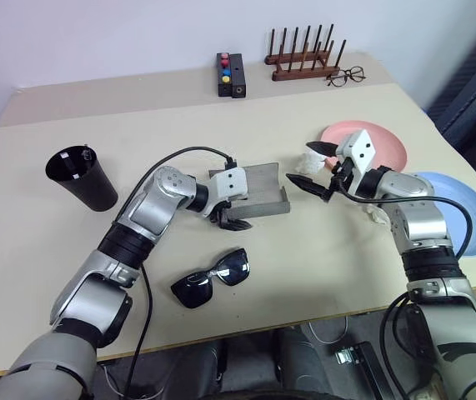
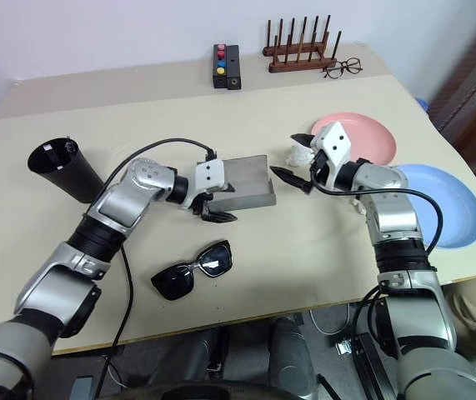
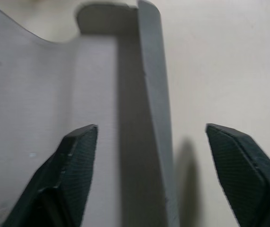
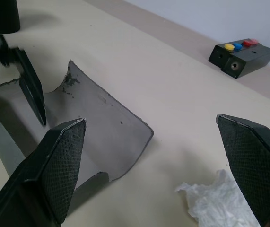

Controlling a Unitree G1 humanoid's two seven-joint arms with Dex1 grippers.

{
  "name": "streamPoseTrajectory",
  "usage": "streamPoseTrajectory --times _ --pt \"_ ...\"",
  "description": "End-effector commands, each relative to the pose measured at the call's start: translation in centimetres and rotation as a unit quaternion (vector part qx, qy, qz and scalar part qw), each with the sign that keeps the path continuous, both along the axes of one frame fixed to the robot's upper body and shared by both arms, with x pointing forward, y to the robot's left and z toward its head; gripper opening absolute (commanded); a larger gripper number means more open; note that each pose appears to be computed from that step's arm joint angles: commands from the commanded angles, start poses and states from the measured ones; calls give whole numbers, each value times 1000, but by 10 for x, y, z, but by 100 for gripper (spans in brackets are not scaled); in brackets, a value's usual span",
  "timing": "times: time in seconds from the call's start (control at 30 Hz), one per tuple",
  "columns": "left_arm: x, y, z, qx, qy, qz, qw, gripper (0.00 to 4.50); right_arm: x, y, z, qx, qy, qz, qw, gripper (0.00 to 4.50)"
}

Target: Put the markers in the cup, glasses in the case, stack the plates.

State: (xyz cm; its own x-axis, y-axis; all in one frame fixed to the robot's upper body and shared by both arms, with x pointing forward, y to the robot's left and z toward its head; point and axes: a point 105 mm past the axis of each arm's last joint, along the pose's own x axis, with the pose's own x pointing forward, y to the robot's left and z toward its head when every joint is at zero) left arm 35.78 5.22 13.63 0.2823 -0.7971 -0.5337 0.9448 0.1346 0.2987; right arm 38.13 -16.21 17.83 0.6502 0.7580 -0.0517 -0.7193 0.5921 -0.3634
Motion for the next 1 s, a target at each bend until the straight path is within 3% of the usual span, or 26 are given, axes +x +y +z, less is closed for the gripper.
streamPoseTrajectory --times 0.03,0.23,0.37,0.6,1.0 --pt "-3 9 42 -38 -44 -2 998 378 -4 -9 21 9 -36 -6 999 450" --pt "-18 29 72 -62 -46 1 997 378 -4 -16 24 6 -36 -11 999 450" --pt "-46 47 75 -54 24 -27 998 378 -5 -20 23 0 -31 -10 999 450" --pt "-84 83 45 28 132 -39 990 378 -6 -24 16 -3 -17 -10 1000 450" --pt "-122 60 -1 23 225 -66 972 378 -18 -25 2 -16 5 -3 1000 450"
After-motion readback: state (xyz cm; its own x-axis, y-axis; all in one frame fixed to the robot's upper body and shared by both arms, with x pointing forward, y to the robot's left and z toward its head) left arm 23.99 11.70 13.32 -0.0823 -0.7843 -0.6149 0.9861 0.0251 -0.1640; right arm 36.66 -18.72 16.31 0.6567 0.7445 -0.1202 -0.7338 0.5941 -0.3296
